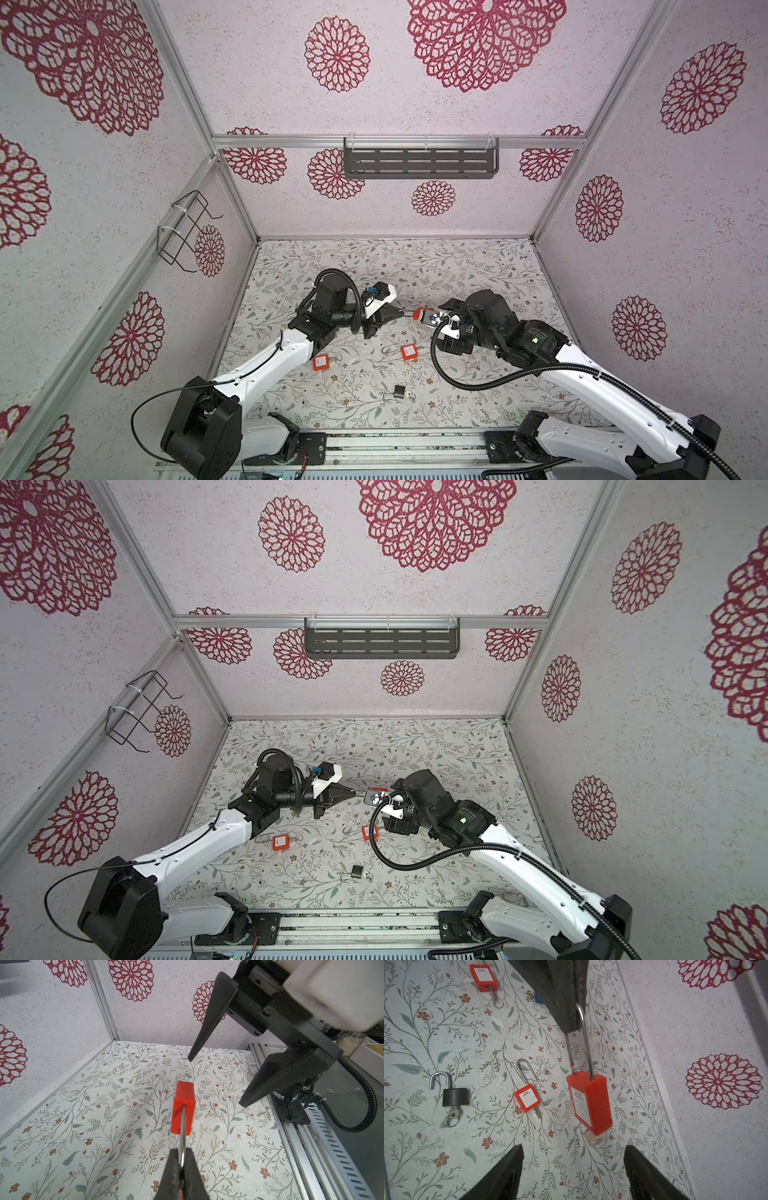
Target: Lock with the key
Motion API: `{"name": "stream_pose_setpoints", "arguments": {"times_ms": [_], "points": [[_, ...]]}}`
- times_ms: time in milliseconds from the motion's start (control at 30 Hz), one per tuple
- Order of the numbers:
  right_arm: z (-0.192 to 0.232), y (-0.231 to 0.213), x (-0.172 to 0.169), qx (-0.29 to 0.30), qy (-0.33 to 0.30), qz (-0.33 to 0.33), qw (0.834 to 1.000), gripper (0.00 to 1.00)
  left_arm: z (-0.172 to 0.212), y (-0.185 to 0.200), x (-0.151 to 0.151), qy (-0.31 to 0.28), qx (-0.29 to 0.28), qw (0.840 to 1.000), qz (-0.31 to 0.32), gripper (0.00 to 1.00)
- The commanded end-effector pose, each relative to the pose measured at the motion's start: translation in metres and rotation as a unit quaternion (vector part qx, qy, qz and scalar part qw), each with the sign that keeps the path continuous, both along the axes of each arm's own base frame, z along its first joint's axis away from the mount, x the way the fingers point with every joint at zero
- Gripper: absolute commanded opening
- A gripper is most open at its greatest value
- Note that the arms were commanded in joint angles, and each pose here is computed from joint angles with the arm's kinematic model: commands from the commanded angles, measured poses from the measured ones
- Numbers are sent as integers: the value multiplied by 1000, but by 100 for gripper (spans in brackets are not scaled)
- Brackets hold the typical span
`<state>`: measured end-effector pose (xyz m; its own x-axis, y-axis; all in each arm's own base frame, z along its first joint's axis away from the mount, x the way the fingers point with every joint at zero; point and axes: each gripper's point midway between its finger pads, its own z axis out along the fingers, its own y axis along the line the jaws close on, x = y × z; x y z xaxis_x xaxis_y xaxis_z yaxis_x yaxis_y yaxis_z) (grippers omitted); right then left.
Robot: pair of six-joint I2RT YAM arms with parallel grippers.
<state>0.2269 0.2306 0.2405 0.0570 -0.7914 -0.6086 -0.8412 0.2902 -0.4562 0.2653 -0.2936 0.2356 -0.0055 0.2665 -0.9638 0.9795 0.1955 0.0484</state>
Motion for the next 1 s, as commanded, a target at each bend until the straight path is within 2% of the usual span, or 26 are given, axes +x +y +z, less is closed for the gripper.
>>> {"name": "stream_pose_setpoints", "arguments": {"times_ms": [0,133,267,400,733,967], "points": [[15,-3,13,30,0,-27,999,79,24,-8,-2,-41,-25,998,-30,0],[19,-2,20,68,12,-23,997,79,24,-8,-4,-46,-26,998,-38,0],[17,-1,23,77,27,-15,997,78,26,-8,-7,-49,-28,998,-43,0],[15,6,19,84,43,7,996,70,26,-9,-10,-48,-23,997,-50,0],[6,12,19,75,54,28,995,60,27,-12,-20,-52,-8,996,-73,0],[-1,16,14,77,71,42,994,49,27,-14,-24,-51,-6,995,-86,0]]}}
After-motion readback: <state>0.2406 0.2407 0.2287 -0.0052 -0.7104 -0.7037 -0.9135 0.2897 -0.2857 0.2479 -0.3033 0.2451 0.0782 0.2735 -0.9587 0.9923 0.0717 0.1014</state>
